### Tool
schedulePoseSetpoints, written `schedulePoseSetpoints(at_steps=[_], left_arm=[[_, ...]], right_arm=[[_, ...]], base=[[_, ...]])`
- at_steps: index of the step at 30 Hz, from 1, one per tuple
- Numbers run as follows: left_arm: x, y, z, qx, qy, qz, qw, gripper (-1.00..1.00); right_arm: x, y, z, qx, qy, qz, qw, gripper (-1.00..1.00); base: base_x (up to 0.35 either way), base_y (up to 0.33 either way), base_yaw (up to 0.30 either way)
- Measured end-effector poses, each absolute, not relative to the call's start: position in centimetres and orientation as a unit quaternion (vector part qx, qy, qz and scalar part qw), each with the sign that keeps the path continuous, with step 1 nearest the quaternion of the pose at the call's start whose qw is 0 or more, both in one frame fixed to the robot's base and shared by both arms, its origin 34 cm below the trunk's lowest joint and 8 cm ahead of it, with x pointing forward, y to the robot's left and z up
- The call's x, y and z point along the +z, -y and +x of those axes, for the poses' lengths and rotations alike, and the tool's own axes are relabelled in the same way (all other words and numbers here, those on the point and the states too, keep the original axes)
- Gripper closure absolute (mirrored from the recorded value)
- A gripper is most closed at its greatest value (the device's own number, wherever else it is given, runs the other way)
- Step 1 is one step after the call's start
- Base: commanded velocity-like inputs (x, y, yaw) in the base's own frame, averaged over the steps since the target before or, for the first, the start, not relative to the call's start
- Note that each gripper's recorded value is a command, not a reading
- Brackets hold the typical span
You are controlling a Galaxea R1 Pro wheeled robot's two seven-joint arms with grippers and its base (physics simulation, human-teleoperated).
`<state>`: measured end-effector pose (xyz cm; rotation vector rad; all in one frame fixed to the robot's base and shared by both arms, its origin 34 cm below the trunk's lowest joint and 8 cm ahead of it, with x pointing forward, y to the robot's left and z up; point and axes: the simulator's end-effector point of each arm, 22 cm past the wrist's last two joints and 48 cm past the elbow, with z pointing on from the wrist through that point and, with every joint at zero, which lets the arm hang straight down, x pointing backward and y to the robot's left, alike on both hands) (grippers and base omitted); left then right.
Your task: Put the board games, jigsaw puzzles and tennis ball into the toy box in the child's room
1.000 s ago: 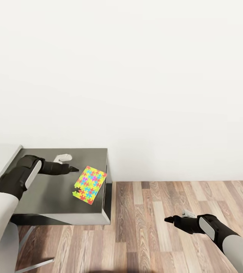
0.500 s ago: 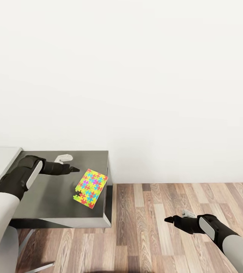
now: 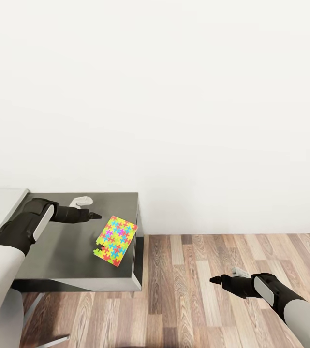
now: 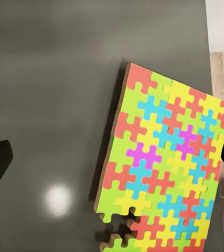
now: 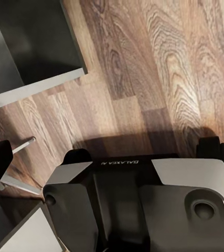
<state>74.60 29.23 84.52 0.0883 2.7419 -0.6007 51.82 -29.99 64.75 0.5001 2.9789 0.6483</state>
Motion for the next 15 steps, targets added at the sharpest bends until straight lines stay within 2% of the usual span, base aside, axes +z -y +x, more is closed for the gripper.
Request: schedulePoseSetpoints(at_steps=[15], left_arm=[[84.92, -29.08, 74.72, -0.214, -0.962, 0.032, 0.169, -1.0]], right_arm=[[64.98, 29.98, 52.02, 0.21, -0.964, 0.161, 0.029, -1.0]], base=[[0.0, 0.0, 0.0]])
